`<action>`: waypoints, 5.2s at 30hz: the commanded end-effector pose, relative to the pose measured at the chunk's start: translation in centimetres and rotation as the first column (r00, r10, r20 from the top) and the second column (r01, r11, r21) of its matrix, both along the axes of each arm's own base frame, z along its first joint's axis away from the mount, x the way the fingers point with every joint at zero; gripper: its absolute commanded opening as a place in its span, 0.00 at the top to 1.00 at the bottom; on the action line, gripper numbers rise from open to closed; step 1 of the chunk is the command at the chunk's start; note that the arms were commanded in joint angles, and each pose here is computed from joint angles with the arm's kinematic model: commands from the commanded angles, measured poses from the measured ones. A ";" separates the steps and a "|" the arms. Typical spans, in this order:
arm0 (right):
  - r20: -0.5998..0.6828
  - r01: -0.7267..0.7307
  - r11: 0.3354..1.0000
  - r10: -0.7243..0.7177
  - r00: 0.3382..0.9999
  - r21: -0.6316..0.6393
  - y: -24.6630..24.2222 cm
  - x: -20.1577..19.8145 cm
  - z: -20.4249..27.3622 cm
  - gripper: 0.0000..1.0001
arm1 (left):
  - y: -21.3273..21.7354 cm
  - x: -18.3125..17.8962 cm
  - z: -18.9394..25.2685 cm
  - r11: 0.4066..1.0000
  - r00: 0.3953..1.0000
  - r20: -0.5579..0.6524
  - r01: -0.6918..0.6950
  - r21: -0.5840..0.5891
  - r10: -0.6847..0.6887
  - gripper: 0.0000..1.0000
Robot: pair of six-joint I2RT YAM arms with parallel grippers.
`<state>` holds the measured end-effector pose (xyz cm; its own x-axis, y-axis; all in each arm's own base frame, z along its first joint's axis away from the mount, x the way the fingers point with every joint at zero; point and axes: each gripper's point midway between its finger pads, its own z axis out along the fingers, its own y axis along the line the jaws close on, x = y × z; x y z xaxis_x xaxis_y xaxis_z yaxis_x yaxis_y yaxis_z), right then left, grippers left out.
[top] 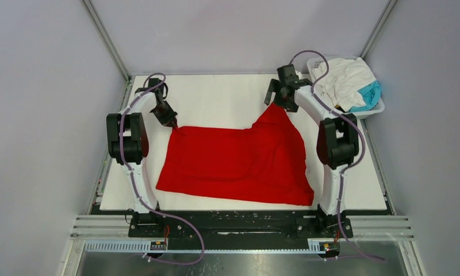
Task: Fold and stack the t-shirts
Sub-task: Grab the side of the flattened tshirt furthest away from the robot with both arms, then fold the other side of the tshirt into a rectangle, then rotate the tshirt 90 degrees
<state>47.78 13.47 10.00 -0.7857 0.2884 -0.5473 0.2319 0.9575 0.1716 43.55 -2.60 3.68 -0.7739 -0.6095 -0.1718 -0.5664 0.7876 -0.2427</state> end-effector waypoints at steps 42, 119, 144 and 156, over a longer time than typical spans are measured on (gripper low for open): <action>-0.107 -0.090 0.933 0.135 0.985 0.350 7.0 5.8 -6.5 0.44 | -0.4 1.1 3.3 0.999 0.991 0.129 0.024 -0.026 -0.020 1.00; -0.232 -0.306 0.911 0.372 0.899 0.276 1.5 -37.3 -5.5 0.40 | 4.8 -14.7 1.5 0.959 0.963 0.109 -0.259 0.117 0.247 0.65; 0.051 -0.202 0.950 0.196 0.979 0.238 5.8 -19.7 0.7 0.01 | -7.0 -10.4 1.8 0.993 0.982 0.174 0.090 -0.076 -0.075 0.01; -0.238 0.167 0.966 -0.118 0.964 0.196 0.6 -19.8 -9.6 0.01 | -3.0 -12.7 -2.4 0.998 0.997 0.068 -0.042 -0.051 0.045 0.01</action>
